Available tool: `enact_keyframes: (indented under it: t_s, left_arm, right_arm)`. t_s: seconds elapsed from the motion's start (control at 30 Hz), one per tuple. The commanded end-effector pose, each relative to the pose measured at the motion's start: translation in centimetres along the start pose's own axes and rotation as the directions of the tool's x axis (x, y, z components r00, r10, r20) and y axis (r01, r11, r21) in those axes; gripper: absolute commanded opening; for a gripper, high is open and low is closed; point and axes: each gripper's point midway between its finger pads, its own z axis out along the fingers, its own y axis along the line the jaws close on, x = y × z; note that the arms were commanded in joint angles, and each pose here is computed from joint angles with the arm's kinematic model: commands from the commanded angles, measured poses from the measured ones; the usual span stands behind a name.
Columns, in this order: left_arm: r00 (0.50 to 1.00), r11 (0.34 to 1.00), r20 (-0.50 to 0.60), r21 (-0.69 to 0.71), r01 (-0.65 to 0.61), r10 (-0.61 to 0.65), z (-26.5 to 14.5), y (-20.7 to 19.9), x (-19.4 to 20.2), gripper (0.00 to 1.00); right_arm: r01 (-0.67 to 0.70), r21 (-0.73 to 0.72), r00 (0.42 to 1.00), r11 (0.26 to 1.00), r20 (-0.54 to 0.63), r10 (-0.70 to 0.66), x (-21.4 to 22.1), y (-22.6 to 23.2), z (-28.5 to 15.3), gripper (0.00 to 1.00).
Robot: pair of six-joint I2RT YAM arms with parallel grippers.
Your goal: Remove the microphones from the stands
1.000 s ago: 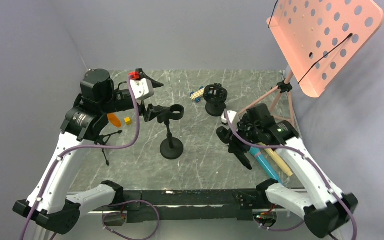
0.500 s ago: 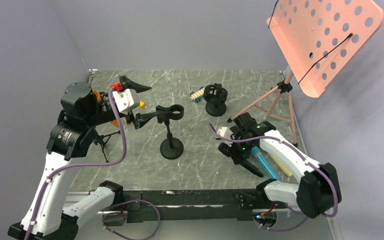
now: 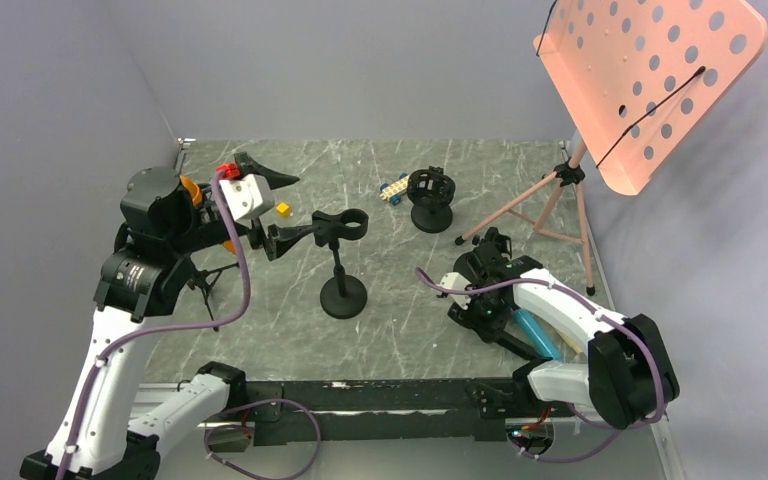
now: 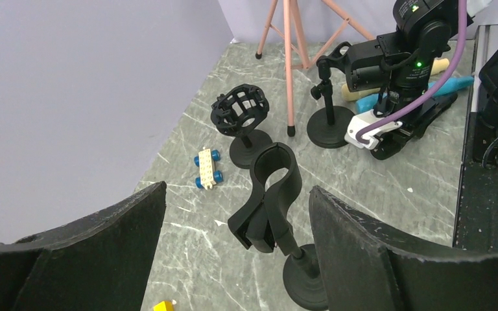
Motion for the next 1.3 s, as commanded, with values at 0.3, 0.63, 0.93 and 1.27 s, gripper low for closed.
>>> enact_keyframes:
  t_s: [0.3,0.63,0.93,1.27]
  left_arm:
    - [1.000,1.000,0.014,0.014,-0.014,0.014,-0.8,-0.8,-0.4,0.86]
    - [0.982,0.998,-0.174,0.022,-0.063,0.066,-3.3,-3.5,6.1,0.86]
    - [0.950,0.996,-0.299,0.035,-0.085,0.092,-4.9,-5.2,10.8,0.87]
    - [0.915,0.997,-0.395,0.012,-0.083,0.081,-5.6,-3.8,12.2,0.85]
  right_arm:
    - [0.042,0.000,0.990,0.999,0.138,-0.042,-2.5,0.8,-5.4,0.61]
    - [0.148,-0.043,0.818,0.988,0.567,-0.098,-9.7,5.5,-19.0,0.71]
    - [0.192,0.061,0.546,0.979,0.823,-0.159,-21.4,3.5,-32.5,0.81]
    - [0.436,0.200,0.380,0.878,0.843,-0.380,-33.6,6.1,-33.6,0.81]
